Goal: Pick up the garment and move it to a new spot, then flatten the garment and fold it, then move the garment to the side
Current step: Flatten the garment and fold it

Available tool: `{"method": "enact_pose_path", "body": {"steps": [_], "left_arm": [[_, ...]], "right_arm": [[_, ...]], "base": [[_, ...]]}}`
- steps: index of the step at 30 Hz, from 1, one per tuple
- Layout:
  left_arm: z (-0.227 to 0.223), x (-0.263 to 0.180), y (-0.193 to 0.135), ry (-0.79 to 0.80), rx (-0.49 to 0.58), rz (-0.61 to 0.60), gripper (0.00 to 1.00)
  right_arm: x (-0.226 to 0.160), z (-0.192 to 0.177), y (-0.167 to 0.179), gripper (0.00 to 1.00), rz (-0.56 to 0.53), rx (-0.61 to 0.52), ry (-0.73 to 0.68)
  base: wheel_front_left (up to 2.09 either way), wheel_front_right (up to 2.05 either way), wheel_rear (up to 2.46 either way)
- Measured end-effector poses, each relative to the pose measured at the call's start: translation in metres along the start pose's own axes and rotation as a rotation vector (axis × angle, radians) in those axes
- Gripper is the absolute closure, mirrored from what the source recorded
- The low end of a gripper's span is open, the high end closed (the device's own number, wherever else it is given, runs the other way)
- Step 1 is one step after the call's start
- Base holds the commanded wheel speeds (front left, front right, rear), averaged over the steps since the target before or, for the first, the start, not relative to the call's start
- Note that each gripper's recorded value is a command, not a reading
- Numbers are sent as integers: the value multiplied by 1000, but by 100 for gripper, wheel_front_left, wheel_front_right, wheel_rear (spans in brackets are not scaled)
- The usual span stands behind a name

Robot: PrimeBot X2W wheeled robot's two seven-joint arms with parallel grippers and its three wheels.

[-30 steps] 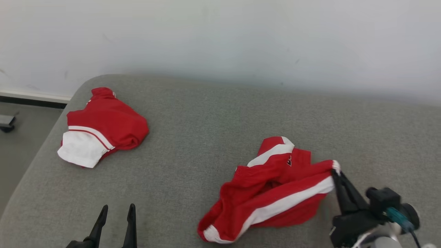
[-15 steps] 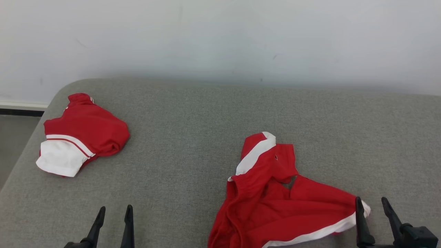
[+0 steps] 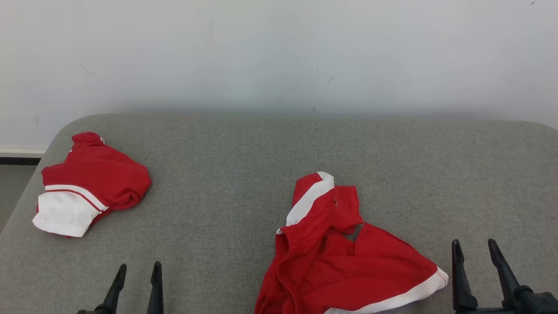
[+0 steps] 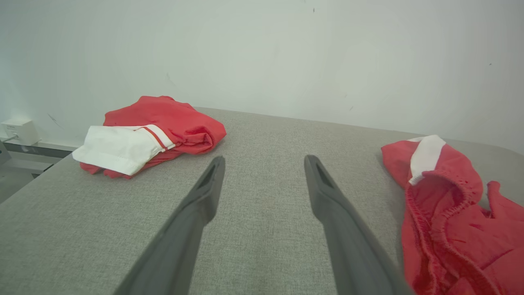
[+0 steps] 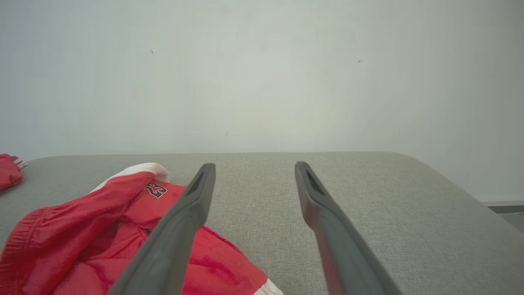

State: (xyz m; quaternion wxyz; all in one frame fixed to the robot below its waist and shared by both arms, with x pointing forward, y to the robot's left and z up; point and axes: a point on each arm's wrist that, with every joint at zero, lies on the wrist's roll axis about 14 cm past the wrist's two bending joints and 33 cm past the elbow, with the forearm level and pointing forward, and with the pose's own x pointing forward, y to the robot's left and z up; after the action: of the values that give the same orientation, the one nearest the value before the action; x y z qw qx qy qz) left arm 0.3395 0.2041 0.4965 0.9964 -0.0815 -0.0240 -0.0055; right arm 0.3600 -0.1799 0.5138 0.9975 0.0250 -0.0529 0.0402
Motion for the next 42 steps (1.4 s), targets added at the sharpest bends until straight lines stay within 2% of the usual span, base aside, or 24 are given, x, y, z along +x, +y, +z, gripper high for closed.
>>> {"method": "enact_pose_path", "body": {"steps": [14, 18, 25, 31, 35, 42], "left_arm": [[-1, -3, -6, 5, 26, -26, 0], [-8, -3, -29, 28, 30, -109, 0], [-30, -7, -98, 114, 40, -339, 0], [-57, -22, -144, 203, 36, -495, 0], [-77, -35, -162, 279, 38, -573, 0], [-108, -49, -164, 405, 44, -615, 0]], "right_arm": [[-18, 0, 1, 0, -11, 14, 1], [-18, -1, 1, 0, -12, 18, 4], [-19, -7, 2, 0, -10, 26, 22], [-23, -11, -2, 0, -27, 31, 37], [-26, -13, -7, 0, -45, 34, 45], [-28, -14, -13, 0, -67, 34, 47]], "base": [[0, 0, 0], [0, 0, 0], [0, 0, 0], [0, 0, 0], [0, 0, 0], [0, 0, 0]]}}
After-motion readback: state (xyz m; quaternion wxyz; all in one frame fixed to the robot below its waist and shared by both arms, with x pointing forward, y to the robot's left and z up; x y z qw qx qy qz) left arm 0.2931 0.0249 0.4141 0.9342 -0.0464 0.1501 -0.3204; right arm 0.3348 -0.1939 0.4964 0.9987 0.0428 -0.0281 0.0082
